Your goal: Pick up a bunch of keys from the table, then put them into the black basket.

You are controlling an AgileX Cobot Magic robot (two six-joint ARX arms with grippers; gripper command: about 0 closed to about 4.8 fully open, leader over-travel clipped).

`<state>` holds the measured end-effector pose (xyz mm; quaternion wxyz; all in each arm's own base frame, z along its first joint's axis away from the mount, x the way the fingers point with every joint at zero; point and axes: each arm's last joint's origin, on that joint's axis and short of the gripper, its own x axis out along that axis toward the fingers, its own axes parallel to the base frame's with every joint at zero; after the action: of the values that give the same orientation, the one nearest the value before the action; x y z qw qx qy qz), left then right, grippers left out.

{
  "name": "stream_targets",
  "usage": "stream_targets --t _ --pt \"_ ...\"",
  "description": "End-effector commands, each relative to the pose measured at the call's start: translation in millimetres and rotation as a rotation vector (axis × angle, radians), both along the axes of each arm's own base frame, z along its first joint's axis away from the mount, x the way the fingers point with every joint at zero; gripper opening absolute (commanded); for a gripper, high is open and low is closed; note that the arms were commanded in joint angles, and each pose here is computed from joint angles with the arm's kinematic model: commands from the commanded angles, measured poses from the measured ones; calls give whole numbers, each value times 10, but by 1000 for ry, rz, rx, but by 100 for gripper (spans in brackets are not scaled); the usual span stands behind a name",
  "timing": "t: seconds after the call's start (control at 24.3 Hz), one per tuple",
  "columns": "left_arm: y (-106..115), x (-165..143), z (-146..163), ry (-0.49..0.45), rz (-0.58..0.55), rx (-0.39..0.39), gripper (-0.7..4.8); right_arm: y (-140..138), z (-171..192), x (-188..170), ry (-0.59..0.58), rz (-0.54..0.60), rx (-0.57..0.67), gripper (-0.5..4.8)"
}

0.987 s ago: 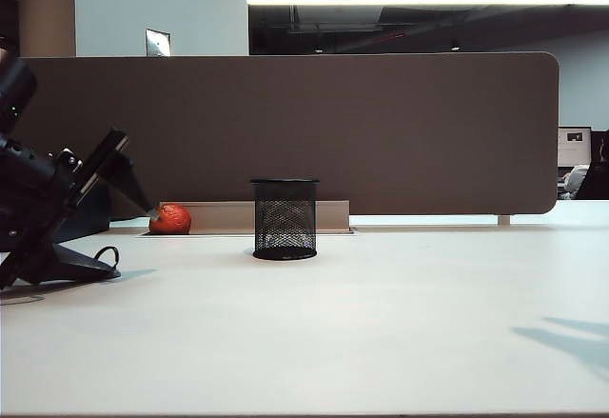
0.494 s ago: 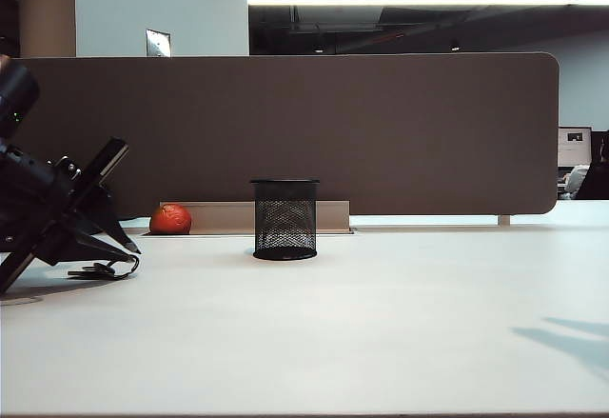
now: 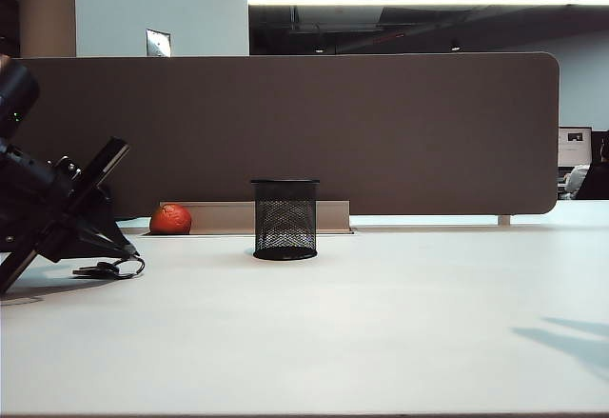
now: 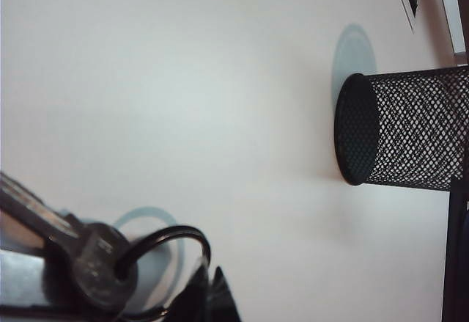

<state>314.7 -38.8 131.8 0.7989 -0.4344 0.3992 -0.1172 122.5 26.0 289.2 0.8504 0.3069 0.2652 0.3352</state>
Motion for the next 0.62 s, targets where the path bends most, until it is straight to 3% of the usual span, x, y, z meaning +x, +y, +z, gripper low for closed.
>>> stream_targets --t 0.04,0.21,0.33,0.58,0.62 --pt "-1 -11 -40 22 2 6 -6 2 27 -3 -17 4 2 274" --pt "0 -10 -40 21 7 11 7 2 27 -3 -17 4 2 274" --pt "4 -8 -42 18 18 23 114 2 27 -3 -17 4 2 274" --pt "7 -7 -42 18 26 29 138 2 27 -4 -17 5 2 274" --pt "7 -7 -43 19 26 28 184 2 27 -4 -17 4 2 274"
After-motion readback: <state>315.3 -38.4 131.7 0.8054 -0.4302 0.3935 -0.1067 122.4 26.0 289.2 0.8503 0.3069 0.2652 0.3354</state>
